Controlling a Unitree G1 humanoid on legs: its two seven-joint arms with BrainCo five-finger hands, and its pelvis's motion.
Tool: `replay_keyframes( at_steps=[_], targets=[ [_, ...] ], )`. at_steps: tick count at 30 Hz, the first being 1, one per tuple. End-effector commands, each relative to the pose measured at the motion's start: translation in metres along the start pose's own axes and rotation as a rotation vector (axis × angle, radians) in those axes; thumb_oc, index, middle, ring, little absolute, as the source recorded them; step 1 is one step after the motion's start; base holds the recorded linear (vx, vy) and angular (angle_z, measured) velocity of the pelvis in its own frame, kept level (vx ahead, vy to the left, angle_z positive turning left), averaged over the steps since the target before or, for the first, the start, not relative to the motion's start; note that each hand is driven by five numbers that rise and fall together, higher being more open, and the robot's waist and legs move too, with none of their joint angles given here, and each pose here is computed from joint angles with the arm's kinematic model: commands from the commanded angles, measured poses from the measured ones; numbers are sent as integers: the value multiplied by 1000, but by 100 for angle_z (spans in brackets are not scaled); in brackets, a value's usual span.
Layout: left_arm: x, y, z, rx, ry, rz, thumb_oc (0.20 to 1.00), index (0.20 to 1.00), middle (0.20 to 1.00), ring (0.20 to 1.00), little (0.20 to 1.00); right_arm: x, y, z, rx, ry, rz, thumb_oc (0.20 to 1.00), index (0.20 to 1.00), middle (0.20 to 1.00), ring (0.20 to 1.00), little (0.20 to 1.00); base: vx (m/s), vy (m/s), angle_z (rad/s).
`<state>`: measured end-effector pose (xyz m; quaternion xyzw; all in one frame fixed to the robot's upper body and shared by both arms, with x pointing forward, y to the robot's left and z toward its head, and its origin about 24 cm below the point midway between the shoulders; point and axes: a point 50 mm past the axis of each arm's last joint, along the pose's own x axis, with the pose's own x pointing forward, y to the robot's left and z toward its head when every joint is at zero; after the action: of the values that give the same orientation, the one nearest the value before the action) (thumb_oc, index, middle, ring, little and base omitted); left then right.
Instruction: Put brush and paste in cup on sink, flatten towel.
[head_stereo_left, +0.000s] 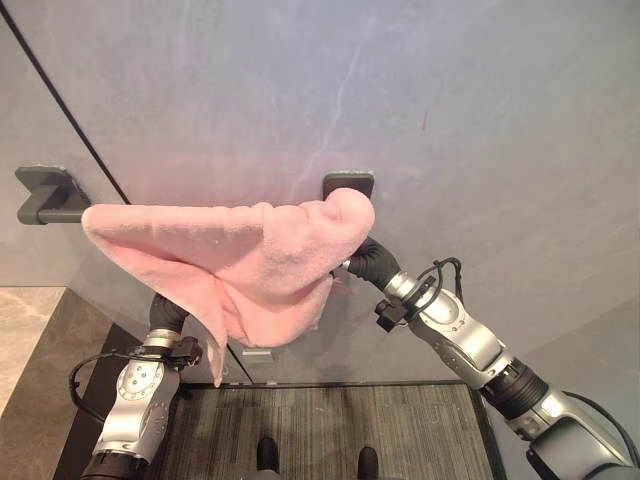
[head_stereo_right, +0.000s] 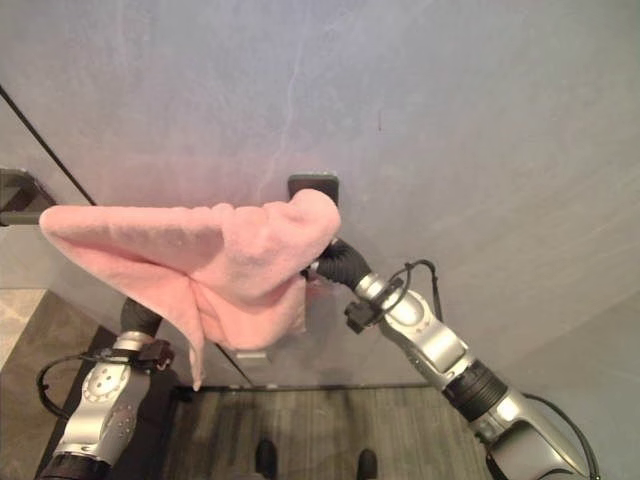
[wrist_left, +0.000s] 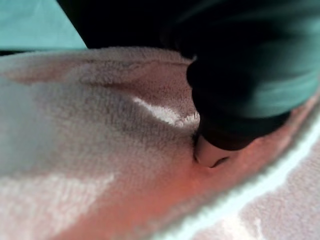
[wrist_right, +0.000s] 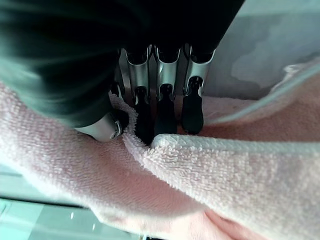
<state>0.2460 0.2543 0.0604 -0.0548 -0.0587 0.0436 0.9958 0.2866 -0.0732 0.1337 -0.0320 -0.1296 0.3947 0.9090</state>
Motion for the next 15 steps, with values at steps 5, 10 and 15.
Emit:
replay_keyframes(
  at_steps=[5,10,15],
  targets=[
    [15,17,52,55,-208,18,200,200,200,200,200,47,17,88,-144,-335,131,200,200,200,200,200,-9,14,10],
    [14,24,52,76,-197,46,200,200,200,200,200,47,14,92,-229,-340,95,200,200,200,200,200,-10,14,3],
    [13,22,40,94,-144,44,200,200,200,200,200,43,5,72,-179,-287,9,200,200,200,200,200,-4,6,0]
  ],
)
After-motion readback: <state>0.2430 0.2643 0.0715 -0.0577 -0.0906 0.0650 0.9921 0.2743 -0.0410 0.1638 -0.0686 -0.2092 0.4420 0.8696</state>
